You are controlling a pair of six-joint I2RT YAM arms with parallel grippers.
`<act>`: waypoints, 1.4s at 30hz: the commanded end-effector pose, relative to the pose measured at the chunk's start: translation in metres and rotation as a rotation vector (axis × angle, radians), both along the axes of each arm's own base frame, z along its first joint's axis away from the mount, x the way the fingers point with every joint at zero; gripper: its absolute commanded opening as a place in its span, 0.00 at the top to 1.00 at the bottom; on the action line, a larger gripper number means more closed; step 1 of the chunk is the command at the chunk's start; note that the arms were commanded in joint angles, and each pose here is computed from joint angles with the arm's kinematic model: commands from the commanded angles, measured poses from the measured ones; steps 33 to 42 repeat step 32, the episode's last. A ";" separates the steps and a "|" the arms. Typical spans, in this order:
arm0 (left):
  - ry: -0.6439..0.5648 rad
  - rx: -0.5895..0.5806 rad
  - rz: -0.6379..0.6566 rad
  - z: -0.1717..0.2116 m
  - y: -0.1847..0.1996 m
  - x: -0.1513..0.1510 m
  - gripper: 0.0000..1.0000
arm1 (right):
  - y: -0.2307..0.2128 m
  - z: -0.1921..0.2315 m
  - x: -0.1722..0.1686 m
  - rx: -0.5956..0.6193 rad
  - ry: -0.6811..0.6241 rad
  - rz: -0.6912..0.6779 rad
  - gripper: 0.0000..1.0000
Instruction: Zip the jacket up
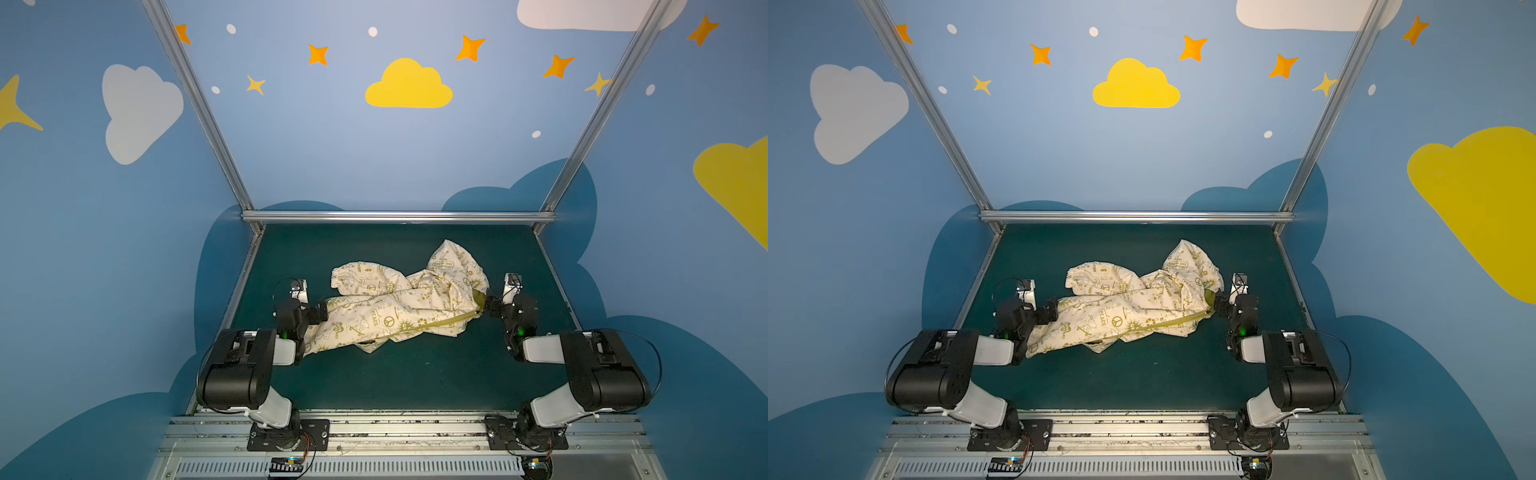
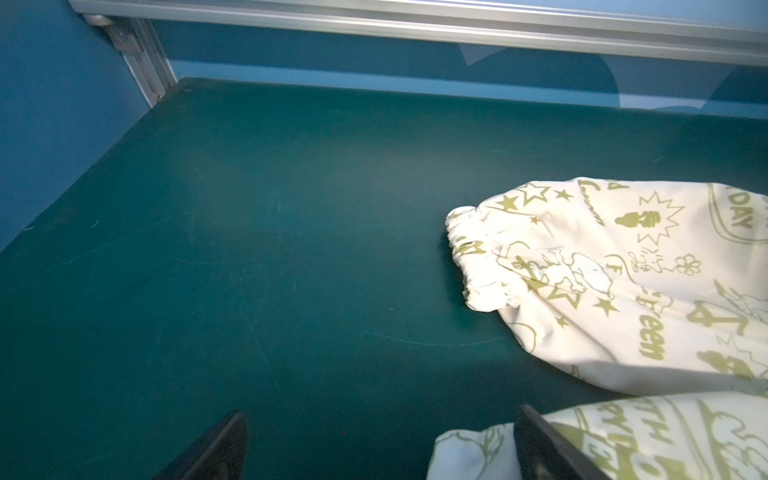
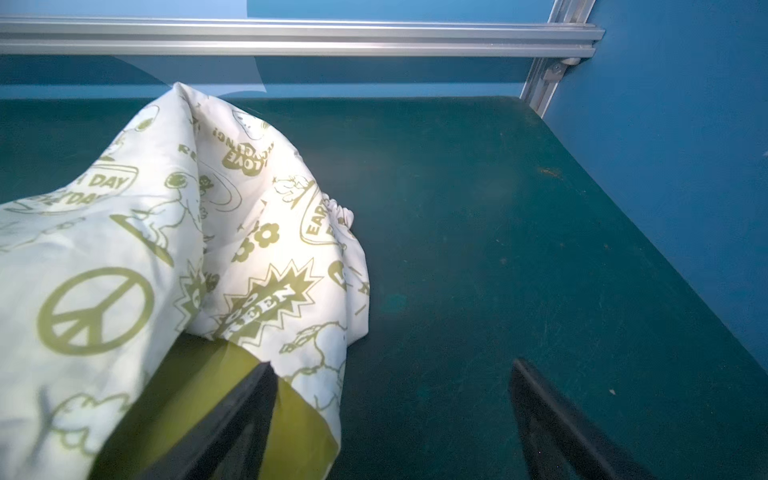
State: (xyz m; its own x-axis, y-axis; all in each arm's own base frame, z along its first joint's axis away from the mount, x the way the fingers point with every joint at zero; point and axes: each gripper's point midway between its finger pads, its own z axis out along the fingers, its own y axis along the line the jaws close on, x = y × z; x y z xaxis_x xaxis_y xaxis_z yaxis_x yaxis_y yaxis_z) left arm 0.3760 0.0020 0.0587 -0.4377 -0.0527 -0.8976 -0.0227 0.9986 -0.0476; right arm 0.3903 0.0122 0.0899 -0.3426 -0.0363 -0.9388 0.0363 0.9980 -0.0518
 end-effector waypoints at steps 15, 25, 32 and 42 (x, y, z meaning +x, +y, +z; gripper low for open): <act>-0.040 0.045 0.052 0.024 0.009 0.017 0.01 | -0.001 0.001 0.004 0.024 0.020 0.015 0.12; -0.039 0.045 0.052 0.024 0.009 0.017 0.01 | -0.001 0.001 0.004 0.024 0.019 0.016 0.12; -0.043 0.045 0.055 0.024 0.010 0.016 0.01 | -0.001 0.002 0.005 0.026 0.018 0.017 0.12; -0.043 0.045 0.055 0.024 0.010 0.016 0.01 | -0.001 0.002 0.005 0.026 0.018 0.017 0.12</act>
